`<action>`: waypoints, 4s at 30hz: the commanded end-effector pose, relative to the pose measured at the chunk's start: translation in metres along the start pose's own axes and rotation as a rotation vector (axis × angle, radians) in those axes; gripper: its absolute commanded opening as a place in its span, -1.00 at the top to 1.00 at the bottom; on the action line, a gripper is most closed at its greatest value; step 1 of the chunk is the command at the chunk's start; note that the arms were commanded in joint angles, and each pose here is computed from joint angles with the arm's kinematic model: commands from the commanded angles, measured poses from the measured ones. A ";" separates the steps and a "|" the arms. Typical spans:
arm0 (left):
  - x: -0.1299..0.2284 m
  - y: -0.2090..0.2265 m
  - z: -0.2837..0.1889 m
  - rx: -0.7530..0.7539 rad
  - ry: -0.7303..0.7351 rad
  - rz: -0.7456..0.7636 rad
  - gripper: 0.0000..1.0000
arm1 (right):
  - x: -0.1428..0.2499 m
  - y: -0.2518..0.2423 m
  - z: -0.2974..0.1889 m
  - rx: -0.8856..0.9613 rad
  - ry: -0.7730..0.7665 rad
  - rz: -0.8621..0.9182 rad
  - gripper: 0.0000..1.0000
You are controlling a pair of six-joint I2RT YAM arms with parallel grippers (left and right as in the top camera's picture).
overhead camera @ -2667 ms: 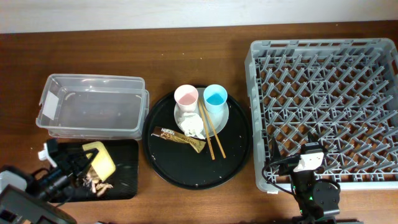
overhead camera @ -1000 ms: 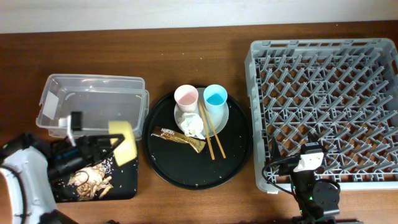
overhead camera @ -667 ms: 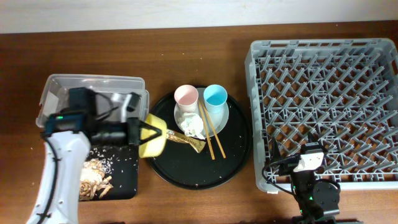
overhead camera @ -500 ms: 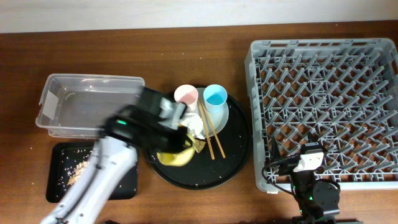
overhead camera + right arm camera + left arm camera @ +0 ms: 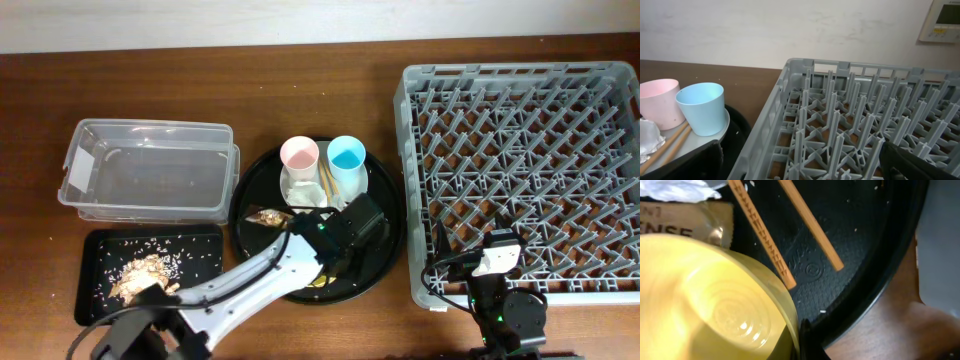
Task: Sort waste into correct bins and load items into the dishwasher rack
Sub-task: 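Carry the yellow bowl back and set it on the round tray, then grasp the Nescafe wrapper and drop it into the clear bin, then grasp the white tissue and drop it into the clear bin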
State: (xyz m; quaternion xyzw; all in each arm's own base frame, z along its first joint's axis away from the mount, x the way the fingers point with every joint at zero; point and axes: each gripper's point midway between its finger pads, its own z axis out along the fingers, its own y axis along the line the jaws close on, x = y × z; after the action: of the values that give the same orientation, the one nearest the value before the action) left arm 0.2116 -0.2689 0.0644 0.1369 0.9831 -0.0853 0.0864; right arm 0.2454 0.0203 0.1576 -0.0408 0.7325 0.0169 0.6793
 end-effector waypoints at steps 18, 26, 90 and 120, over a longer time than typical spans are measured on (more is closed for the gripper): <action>-0.033 -0.032 -0.045 0.052 -0.066 0.071 0.31 | 0.003 -0.002 0.000 0.009 0.006 0.001 -0.97; -0.068 0.099 -0.087 -0.216 -0.093 -0.085 -0.06 | 0.003 -0.002 0.000 0.009 0.006 0.001 -0.97; -0.116 0.323 -0.177 -0.015 -0.834 -0.882 -0.23 | 0.003 -0.002 0.000 0.009 0.006 0.001 -0.97; -0.098 0.098 0.035 -0.001 -0.265 -0.247 -0.31 | 0.003 -0.002 0.000 0.009 0.006 0.001 -0.97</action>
State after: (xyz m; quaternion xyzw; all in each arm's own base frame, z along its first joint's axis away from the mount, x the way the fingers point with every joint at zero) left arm 0.3416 -0.2020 0.0460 -0.0149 0.9693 -0.1226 0.2128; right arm 0.2454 0.0203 0.1578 -0.0408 0.7322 0.0169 0.6796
